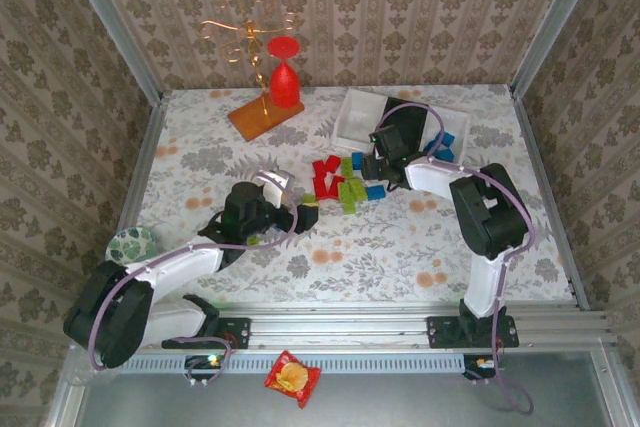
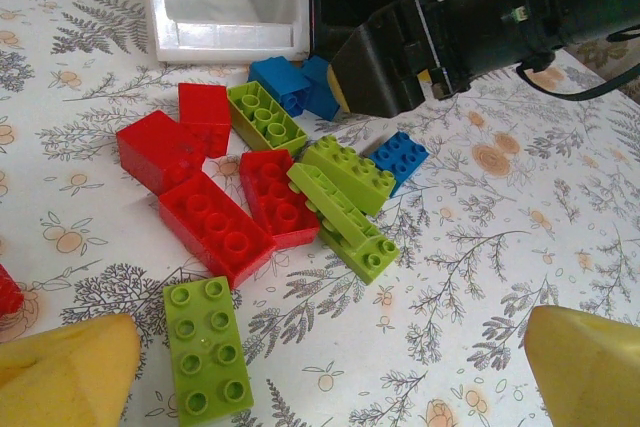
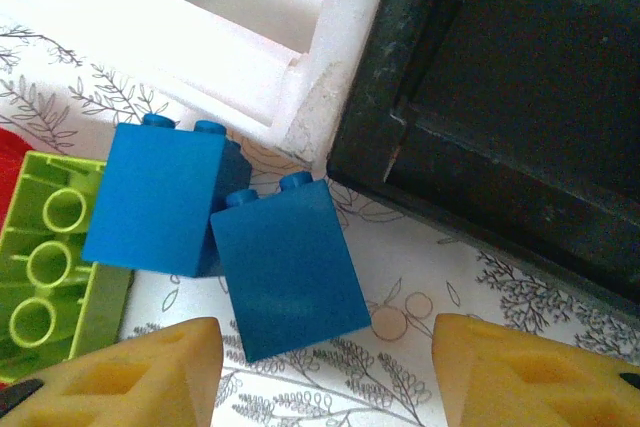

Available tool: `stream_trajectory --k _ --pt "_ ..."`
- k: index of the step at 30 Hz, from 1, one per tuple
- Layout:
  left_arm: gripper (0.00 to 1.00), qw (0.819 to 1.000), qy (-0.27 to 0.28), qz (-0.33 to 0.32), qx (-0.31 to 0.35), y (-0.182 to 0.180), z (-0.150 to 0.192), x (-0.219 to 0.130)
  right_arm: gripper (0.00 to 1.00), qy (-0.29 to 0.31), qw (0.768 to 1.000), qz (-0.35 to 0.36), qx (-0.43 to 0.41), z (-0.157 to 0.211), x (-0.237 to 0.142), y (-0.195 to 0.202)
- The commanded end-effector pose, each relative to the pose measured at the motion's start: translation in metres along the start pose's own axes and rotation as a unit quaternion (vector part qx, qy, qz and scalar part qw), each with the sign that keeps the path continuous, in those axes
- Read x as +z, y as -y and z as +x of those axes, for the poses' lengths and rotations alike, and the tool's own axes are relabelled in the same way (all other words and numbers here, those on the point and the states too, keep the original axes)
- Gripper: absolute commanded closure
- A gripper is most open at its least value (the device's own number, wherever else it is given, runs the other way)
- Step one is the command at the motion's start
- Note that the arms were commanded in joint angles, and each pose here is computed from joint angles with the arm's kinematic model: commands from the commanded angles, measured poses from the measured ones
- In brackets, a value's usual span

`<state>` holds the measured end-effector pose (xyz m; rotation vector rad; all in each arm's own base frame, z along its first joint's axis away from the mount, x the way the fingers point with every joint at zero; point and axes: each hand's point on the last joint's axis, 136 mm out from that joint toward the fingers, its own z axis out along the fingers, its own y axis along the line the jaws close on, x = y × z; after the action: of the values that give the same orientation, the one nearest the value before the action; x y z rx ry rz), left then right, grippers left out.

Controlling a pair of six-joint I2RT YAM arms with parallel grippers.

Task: Sort the legos into containers by color
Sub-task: Pick up the lego from the center of the table.

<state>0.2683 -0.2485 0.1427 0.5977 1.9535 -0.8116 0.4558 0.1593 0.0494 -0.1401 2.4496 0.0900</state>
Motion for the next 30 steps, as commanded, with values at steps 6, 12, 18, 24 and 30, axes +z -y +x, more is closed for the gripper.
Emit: stream_trajectory --k 6,12,18,24,30 --pt "0.00 1.000 0.000 -0.005 0.009 -0.002 -0.004 0.000 0.42 -0.021 0.999 0.028 -0.027 -0.002 0.022 0.003" --pt "0.00 1.000 0.002 -0.004 0.009 -0.001 -0.005 -0.001 0.48 -0.018 0.999 0.006 -0.045 -0.010 0.031 -0.007" --pt "0.00 1.000 0.003 -0.008 0.011 -0.002 -0.005 -0.003 0.61 -0.019 0.999 -0.003 -0.048 -0.007 0.025 -0.010" --pt "0.00 1.000 0.001 -0.008 0.010 -0.003 -0.004 -0.002 0.66 0.024 0.999 -0.023 -0.018 -0.016 -0.030 -0.005" --pt "0.00 1.000 0.002 -0.001 0.006 -0.001 -0.005 0.000 0.68 0.075 0.993 0.028 0.088 -0.036 -0.086 0.066"
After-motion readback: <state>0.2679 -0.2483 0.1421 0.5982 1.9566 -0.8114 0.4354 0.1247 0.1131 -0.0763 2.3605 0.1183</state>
